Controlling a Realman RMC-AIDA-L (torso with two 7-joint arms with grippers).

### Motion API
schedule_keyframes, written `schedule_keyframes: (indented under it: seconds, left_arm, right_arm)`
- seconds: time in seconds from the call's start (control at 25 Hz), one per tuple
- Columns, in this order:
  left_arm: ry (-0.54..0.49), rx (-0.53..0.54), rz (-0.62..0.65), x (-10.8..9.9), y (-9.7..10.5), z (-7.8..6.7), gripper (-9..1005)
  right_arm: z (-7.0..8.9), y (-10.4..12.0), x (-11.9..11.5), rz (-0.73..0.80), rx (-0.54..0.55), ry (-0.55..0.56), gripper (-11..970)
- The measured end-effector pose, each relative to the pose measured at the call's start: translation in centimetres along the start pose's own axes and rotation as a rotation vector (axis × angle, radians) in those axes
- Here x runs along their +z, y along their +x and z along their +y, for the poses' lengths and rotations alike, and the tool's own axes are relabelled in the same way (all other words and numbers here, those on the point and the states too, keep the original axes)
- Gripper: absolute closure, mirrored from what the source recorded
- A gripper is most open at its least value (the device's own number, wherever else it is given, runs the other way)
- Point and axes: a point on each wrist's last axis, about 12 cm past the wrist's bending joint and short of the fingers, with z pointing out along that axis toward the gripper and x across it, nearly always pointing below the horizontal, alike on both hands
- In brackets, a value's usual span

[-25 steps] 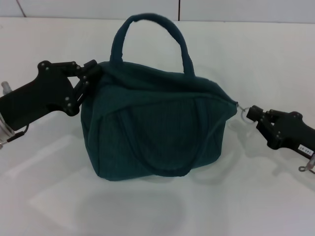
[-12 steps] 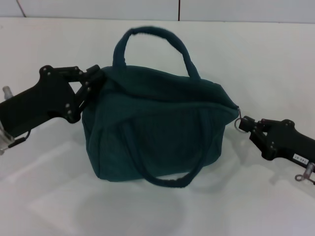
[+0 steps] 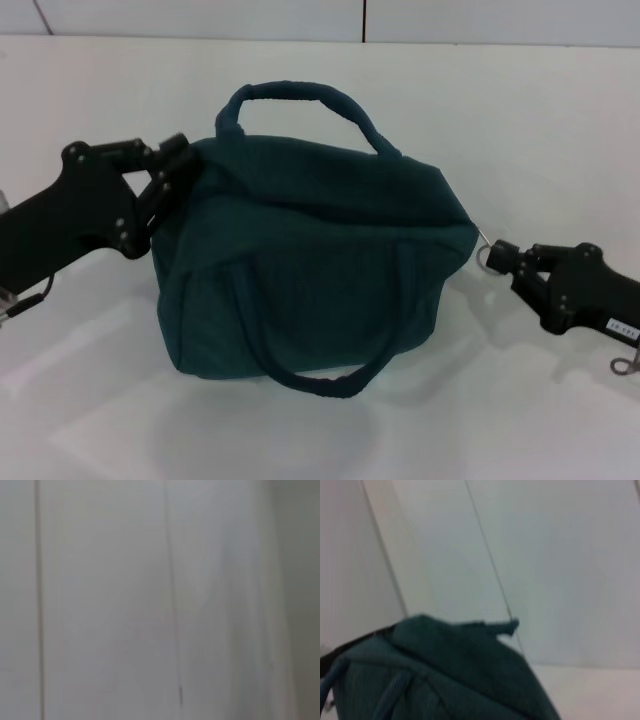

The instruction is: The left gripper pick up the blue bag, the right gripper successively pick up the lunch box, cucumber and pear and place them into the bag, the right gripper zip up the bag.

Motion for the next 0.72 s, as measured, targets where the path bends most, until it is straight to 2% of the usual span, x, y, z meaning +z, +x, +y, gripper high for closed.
schedule_keyframes:
  seconds: [0.24, 0.4, 0.56, 0.72]
  left_arm:
    - [-0.046, -0.072, -0.031, 0.0, 0.1, -0.1, 769]
    - [-0.06, -0.086, -0.077, -0.6, -0.5, -0.1, 617]
    - [-0.032, -0.092, -0.113, -1.0, -1.1, -0.3, 472]
    - [0.105, -0.139, -0.117, -0.6, -2.3, -0.5, 381]
  right_arm:
    - [0.1, -0.8, -0.6, -0.095, -0.004, 0.018, 893]
    - [0.5, -1.2, -2.3, -0.213, -0.066, 0.069, 867]
    - [0.8, -1.8, -3.0, -0.278, -0.088, 0.064, 735]
    - [1.0, -3.2, -3.1, -0.333, -0.119, -0.015, 573]
